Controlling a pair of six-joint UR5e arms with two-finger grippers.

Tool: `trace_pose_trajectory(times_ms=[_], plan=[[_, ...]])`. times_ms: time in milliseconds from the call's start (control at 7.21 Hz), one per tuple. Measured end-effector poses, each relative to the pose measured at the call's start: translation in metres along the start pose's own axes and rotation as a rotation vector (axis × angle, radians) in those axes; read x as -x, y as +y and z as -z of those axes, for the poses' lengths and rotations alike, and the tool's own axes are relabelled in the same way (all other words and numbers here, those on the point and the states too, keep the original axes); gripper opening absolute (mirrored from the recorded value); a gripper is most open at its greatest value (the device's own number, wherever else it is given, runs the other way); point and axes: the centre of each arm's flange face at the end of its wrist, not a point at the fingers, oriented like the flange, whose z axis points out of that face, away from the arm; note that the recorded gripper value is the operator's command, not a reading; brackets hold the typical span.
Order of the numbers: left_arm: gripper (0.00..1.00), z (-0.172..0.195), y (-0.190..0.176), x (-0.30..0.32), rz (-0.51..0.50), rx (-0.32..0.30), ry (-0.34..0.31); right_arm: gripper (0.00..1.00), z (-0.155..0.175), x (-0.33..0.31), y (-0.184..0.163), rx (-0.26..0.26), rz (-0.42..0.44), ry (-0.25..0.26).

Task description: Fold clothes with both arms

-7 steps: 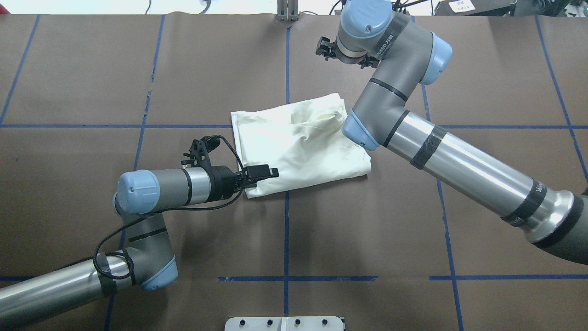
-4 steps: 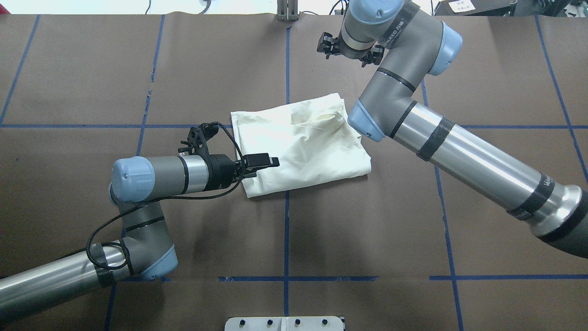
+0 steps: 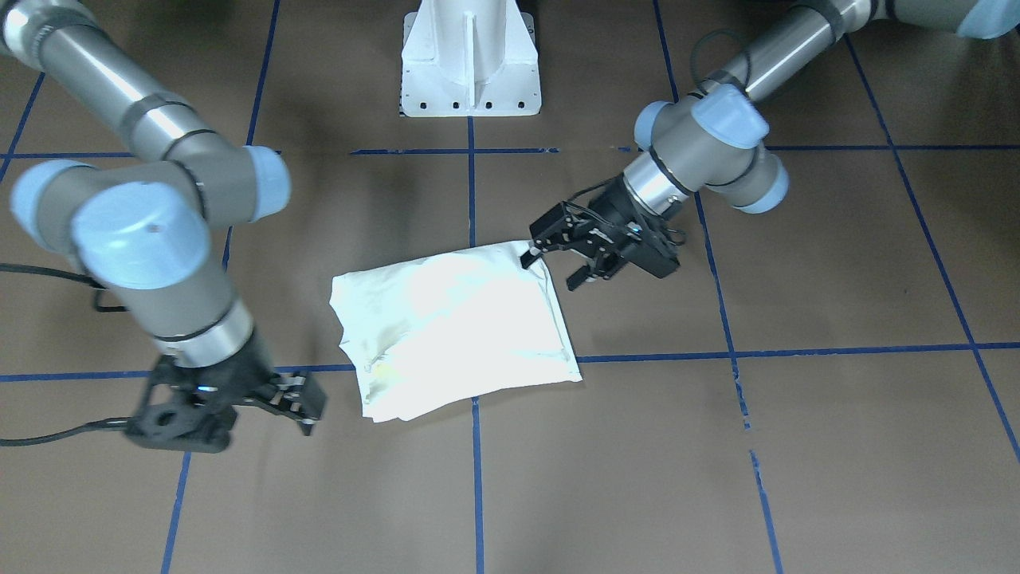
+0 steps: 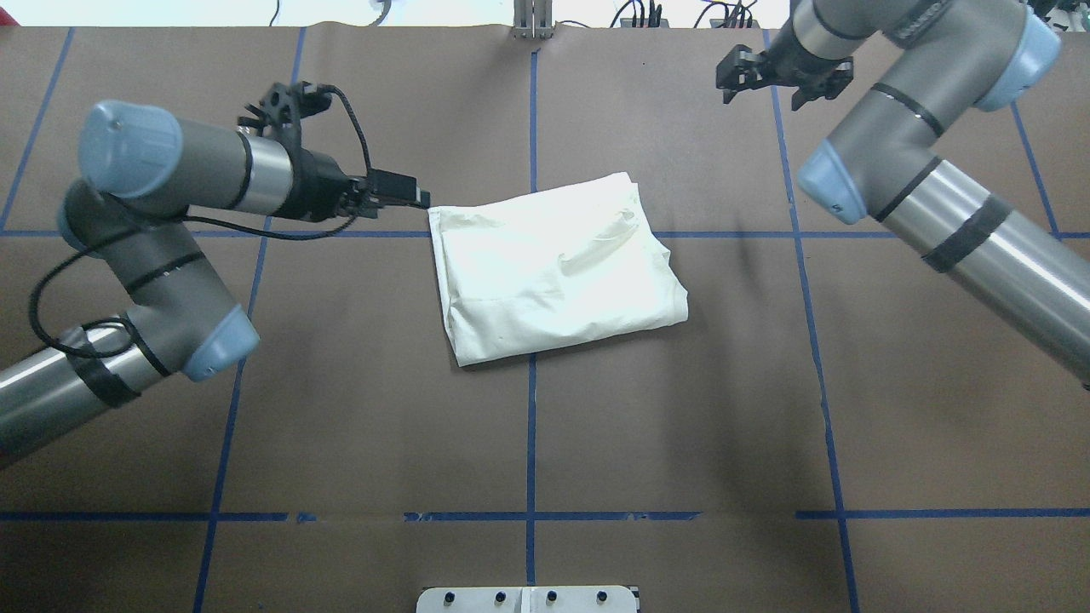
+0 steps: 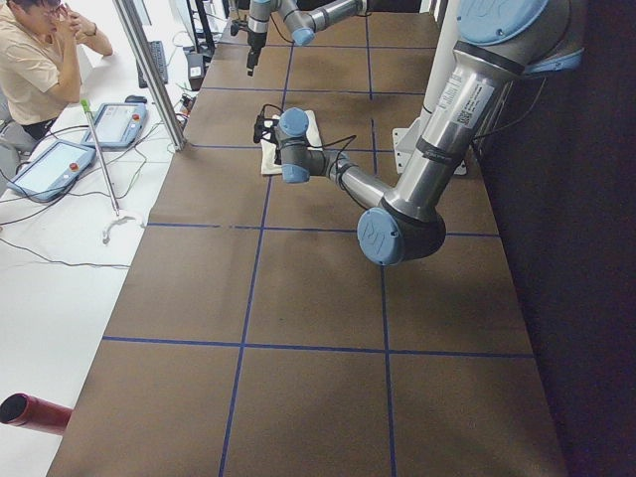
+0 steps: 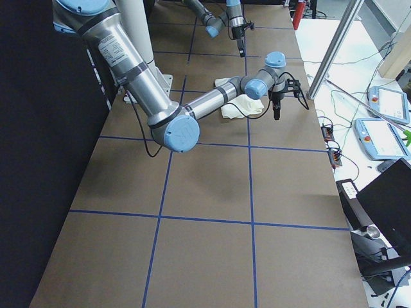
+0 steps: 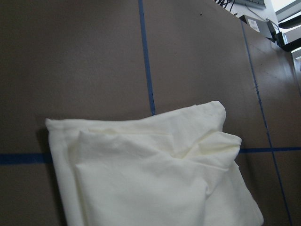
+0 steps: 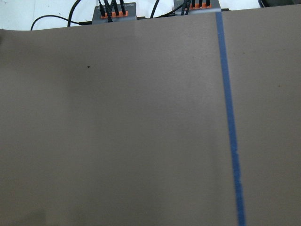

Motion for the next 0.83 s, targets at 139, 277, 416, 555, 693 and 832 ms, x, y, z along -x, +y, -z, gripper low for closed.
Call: trace_pose_trajectory(times_ms=[139, 277, 416, 555, 693, 832], plan=[[1.0, 0.037, -0.032, 0.035, -0.125, 0.011, -0.075, 1.0, 0.019, -0.072, -0.014, 0.024, 0.072, -0.01], [1.0, 0.075, -0.063, 0.073, -0.25, 0.022, -0.154, 1.0, 0.039, -0.156, -0.02, 0.047, 0.137, -0.021], [1.0, 0.112, -0.09, 0.109, -0.367, 0.04, -0.242, 1.0, 0.058, -0.238, -0.017, 0.06, 0.192, -0.012], [1.0, 0.155, -0.115, 0.148, -0.474, 0.072, -0.337, 1.0, 0.08, -0.314, -0.01, 0.085, 0.222, 0.018], [1.0, 0.201, -0.135, 0.186, -0.545, 0.116, -0.425, 1.0, 0.104, -0.373, -0.001, 0.134, 0.226, 0.048], [1.0, 0.247, -0.151, 0.218, -0.547, 0.163, -0.498, 1.0, 0.124, -0.416, 0.008, 0.197, 0.211, 0.065]])
